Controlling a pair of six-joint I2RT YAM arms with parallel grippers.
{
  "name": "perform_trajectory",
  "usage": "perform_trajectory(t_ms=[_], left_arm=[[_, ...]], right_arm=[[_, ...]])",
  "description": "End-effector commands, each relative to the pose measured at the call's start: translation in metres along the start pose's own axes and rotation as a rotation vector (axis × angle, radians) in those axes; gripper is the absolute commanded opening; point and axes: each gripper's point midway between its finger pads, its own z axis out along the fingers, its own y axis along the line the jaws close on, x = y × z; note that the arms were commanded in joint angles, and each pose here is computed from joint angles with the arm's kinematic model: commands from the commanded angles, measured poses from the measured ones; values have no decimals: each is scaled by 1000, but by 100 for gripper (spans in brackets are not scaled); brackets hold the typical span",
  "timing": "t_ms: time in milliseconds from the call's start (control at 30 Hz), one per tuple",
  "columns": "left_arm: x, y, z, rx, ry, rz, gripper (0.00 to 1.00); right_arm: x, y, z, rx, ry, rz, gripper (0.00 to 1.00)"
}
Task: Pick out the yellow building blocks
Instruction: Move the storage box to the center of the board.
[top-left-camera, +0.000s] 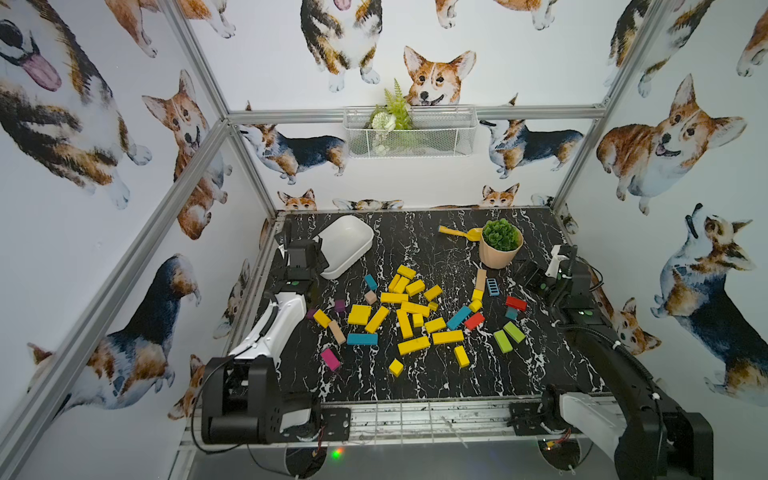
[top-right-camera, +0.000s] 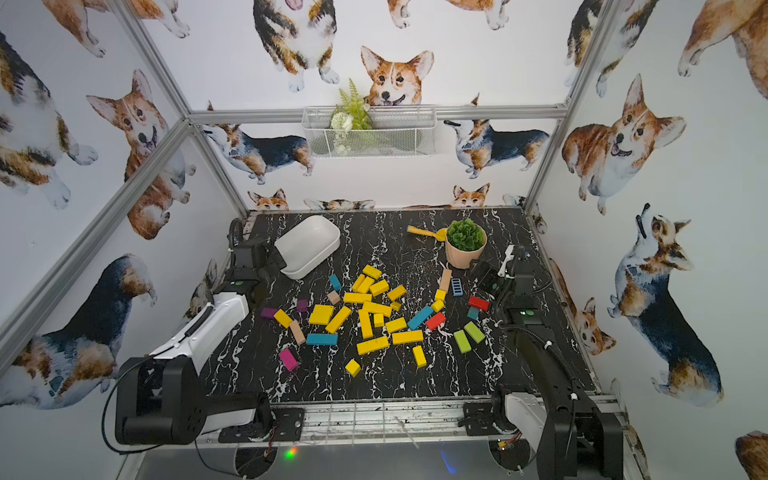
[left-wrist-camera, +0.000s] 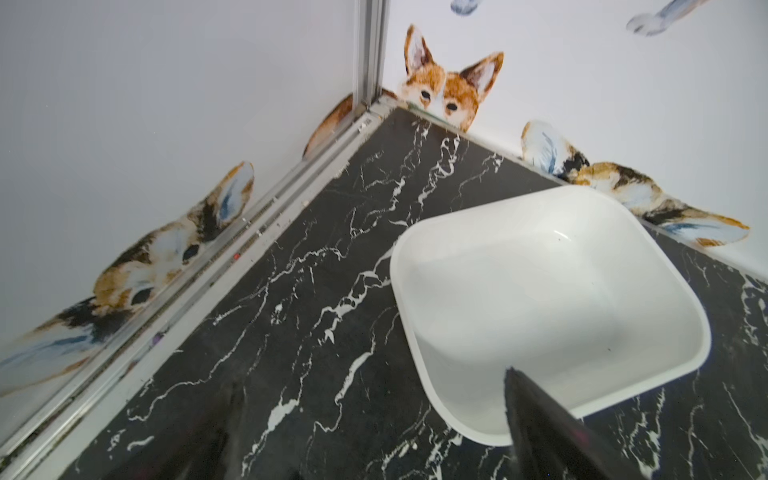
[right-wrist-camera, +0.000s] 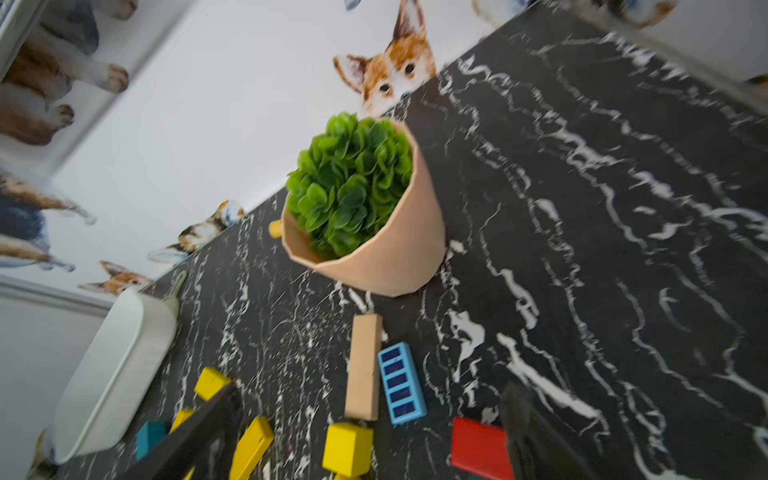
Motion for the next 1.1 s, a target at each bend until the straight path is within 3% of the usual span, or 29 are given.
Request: perform_trajectory(t_ms=[0,100,367,533,767,1067], left_arm=[[32,-8,13,9,219,-48,99],[41,-11,32,-46,331,-49,97],[67,-15,72,-91,427,-99,79],[78,-24,92,-75,456,-92,59],[68,-30,100,-52,421,-40,27],[64,-37,104,-19,416,21,0]], right_arm=[[28,28,-4,-71,156,-9,99],[42,42,-10,-83,213,-72,99],[54,33,-27,-48,223,-73,99],[55,25,-33,-8,222,-98,99],[53,24,-36,1,213,-105,99],[50,26,-35,-5,201,-111,99]])
